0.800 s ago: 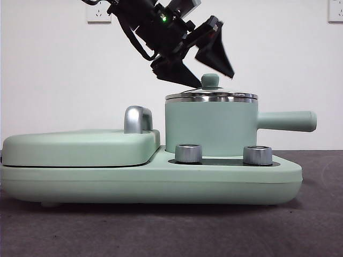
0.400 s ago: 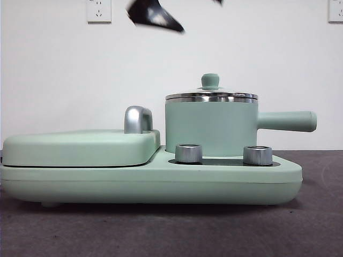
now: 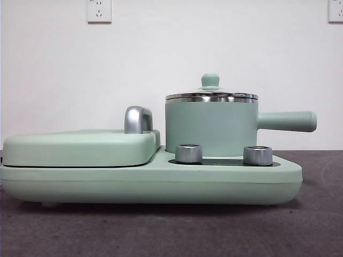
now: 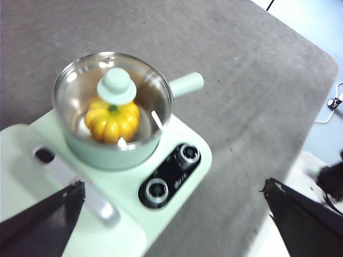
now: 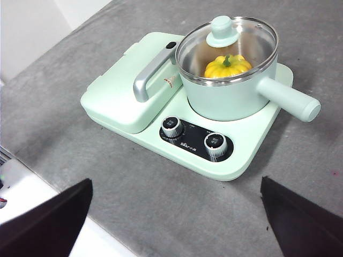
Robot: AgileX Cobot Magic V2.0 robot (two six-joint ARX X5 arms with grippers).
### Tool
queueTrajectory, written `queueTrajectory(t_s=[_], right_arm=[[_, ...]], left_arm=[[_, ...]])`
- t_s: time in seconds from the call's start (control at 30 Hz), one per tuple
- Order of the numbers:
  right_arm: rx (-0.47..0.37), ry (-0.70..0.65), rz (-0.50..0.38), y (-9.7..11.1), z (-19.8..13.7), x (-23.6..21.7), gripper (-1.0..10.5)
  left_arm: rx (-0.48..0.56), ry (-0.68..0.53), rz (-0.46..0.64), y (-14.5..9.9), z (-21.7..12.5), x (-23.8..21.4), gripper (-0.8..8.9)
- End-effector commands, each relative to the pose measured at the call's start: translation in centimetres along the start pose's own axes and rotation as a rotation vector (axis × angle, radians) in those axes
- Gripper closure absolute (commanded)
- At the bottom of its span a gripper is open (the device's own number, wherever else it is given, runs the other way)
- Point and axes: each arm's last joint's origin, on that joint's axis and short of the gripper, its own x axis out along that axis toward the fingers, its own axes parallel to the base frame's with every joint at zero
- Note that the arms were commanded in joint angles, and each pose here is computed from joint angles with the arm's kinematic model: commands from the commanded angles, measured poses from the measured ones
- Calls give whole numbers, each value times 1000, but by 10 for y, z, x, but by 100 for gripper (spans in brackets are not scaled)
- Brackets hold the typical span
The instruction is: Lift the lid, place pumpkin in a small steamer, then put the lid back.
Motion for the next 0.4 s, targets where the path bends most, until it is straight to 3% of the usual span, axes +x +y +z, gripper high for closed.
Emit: queueTrajectory(t_s=[0.03,0.4], right_arm=[[23,-8,11,1,2,-1,461],[39,-8,11,1,2,-1,461]], left_arm=[[16,-13,-1,-9,-8,-26,254],[-24,-102,4,-36,-102,-93,257]])
